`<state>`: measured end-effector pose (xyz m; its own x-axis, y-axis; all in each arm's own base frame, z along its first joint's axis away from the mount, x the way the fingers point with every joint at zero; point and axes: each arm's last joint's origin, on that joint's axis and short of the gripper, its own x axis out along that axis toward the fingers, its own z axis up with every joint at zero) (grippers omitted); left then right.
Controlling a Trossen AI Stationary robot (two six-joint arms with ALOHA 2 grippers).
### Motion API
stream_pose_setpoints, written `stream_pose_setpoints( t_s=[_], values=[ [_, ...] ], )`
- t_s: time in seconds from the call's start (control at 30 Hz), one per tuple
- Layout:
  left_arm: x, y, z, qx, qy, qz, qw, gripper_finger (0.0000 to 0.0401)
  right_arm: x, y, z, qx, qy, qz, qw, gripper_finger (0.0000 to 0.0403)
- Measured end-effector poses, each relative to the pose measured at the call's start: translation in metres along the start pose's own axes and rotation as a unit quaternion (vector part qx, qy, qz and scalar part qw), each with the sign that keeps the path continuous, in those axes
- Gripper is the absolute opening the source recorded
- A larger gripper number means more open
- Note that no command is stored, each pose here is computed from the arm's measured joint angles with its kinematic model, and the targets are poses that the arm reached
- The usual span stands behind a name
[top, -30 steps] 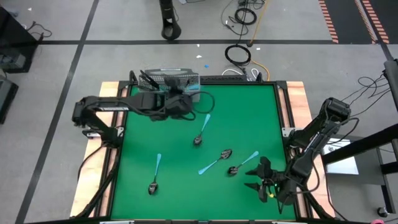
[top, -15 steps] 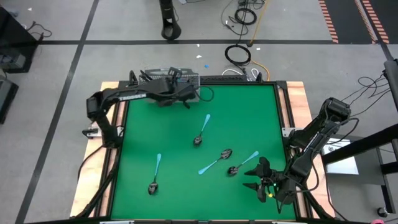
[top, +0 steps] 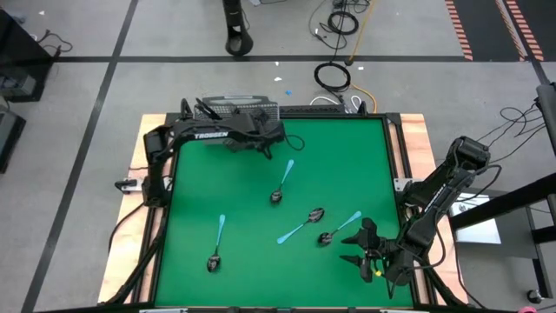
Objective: Sort silverware
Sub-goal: Put the fork into the silverware rack, then put the spoon into the silverware rack
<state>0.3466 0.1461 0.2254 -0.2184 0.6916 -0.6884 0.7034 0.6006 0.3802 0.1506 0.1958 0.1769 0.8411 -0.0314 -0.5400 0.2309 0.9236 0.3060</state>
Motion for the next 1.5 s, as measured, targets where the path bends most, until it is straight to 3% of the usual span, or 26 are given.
stream_pose_setpoints(
  t_s=[0.1,0.6,0.8,1.0,1.07,1.17,1.23,1.3,1.4,1.5],
  values=[
    [0.002,0.001,0.003,0.008,0.001,0.0,1.0,0.0012,0.0,-0.001,0.0,-0.004,0.001,-0.003,1.0,0.0224],
    [0.003,0.008,0.004,-0.031,-0.01,0.025,0.999,0.0115,0.0,-0.001,-0.001,-0.002,0.003,-0.005,1.0,0.0224],
    [-0.014,0.015,-0.02,-0.123,-0.081,0.03,0.989,0.0136,0.0,-0.001,-0.001,-0.002,0.003,-0.006,1.0,0.0224],
    [-0.048,0.019,-0.066,-0.244,-0.182,0.04,0.952,0.0137,0.0,-0.002,-0.001,-0.002,0.003,-0.006,1.0,0.0224],
    [-0.057,0.019,-0.076,-0.287,-0.259,0.02,0.922,0.0137,0.0,-0.002,-0.001,-0.003,0.003,-0.006,1.0,0.0224],
    [-0.063,0.025,-0.081,-0.359,-0.366,-0.023,0.858,0.0137,0.0,-0.001,-0.001,-0.002,0.004,-0.006,1.0,0.0224],
    [-0.062,0.027,-0.081,-0.38,-0.404,-0.058,0.83,0.0137,0.0,-0.001,0.0,0.004,0.002,-0.004,1.0,0.0224],
    [-0.058,0.028,-0.075,-0.373,-0.418,-0.075,0.825,0.0137,0.0,-0.001,0.0,0.009,0.003,-0.004,1.0,0.0224],
    [-0.051,0.028,-0.06,-0.363,-0.414,-0.088,0.83,0.0138,0.0,0.0,0.0,0.01,0.004,-0.002,1.0,0.0224],
    [-0.046,0.034,-0.051,-0.378,-0.416,-0.071,0.824,0.0137,0.0,0.0,0.0,0.01,0.004,-0.002,1.0,0.0224]
  ],
)
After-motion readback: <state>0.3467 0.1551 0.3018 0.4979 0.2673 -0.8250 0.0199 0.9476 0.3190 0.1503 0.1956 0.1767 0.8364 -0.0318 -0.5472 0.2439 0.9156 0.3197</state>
